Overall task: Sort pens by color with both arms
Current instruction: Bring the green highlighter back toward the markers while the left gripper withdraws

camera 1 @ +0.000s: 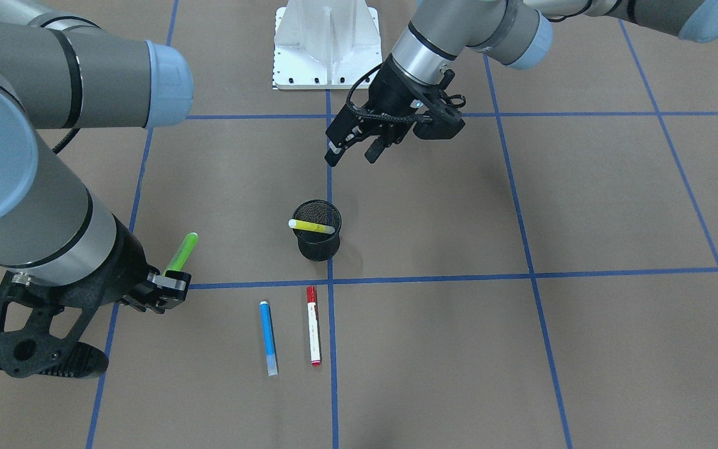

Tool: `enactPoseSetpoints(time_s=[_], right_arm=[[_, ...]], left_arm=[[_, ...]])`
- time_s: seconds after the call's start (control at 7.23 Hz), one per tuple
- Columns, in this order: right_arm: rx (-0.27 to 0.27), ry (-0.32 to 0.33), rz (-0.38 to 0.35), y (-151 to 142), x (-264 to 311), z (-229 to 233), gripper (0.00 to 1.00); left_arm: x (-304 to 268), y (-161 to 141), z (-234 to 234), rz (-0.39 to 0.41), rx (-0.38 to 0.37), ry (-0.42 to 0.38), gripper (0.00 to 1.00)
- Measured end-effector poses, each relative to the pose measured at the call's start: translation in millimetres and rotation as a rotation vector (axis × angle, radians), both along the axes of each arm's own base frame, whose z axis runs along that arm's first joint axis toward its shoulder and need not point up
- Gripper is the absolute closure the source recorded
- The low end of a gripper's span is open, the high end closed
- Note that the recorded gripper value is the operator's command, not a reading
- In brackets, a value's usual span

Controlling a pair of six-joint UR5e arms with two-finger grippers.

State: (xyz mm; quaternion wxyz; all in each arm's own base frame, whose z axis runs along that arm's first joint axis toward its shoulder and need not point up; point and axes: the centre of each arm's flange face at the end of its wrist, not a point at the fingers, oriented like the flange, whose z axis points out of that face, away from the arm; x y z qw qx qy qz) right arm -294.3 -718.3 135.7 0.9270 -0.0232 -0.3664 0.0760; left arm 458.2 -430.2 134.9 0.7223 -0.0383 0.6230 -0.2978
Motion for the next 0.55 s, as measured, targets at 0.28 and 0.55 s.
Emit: enactPoseSetpoints(time_s=[0.28,0.55], right_arm=[[0.006,-0.001,-0.036,-6,-3,9,0.83],[0.060,-0.021,-0.073,-16,-20,23,0.83]], left_arm=[[14,11,1,-0.041,-0.190,0.062,0.01],[8,17,1,-0.033,-0.204,0.074,0.01]])
